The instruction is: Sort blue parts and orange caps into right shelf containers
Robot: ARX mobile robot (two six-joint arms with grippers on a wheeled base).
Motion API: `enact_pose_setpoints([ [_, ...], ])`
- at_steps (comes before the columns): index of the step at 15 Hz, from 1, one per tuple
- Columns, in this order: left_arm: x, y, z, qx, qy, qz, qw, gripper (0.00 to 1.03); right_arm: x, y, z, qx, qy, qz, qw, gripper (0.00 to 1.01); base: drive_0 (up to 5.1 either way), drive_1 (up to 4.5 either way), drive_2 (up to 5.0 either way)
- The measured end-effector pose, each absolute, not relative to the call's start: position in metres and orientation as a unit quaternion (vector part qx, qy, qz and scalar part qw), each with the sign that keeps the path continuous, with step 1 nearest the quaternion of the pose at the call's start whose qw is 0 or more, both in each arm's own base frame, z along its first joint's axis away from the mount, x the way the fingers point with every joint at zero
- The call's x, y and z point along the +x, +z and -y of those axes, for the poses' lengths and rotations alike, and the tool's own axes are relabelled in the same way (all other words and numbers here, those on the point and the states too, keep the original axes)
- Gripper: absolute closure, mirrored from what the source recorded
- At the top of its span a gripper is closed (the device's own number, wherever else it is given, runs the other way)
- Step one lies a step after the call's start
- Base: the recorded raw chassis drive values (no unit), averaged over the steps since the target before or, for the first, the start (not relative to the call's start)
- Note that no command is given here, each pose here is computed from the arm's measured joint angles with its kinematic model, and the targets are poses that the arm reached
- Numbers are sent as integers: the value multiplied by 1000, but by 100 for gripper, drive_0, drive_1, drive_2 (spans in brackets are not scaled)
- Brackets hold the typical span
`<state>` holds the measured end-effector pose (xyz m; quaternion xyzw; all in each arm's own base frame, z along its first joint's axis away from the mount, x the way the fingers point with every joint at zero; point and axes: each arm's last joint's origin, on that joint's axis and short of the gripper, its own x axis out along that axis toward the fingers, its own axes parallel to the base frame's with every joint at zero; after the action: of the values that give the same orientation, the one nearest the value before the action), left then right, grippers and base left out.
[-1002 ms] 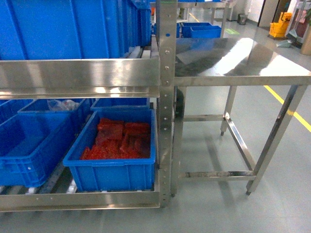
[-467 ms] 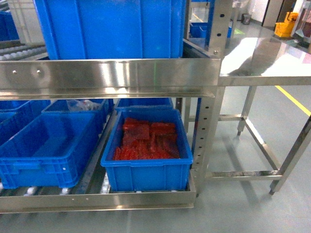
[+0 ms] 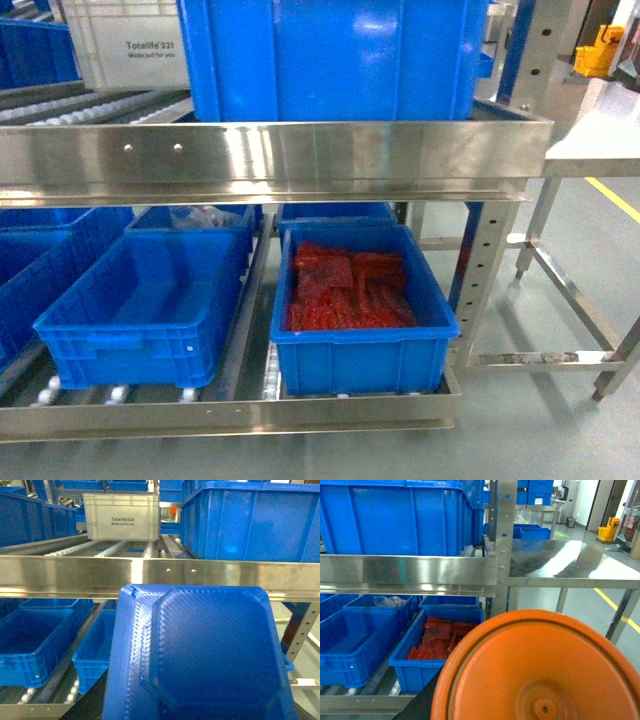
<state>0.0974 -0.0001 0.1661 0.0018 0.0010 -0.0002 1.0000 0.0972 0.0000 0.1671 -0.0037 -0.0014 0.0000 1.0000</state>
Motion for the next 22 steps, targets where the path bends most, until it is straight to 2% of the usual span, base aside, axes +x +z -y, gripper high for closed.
enact_pose_setpoints([
  [22, 97, 166, 0, 2, 0, -1, 1000, 61, 97, 167, 0, -4, 0, 0, 1000, 58, -496, 240, 240],
])
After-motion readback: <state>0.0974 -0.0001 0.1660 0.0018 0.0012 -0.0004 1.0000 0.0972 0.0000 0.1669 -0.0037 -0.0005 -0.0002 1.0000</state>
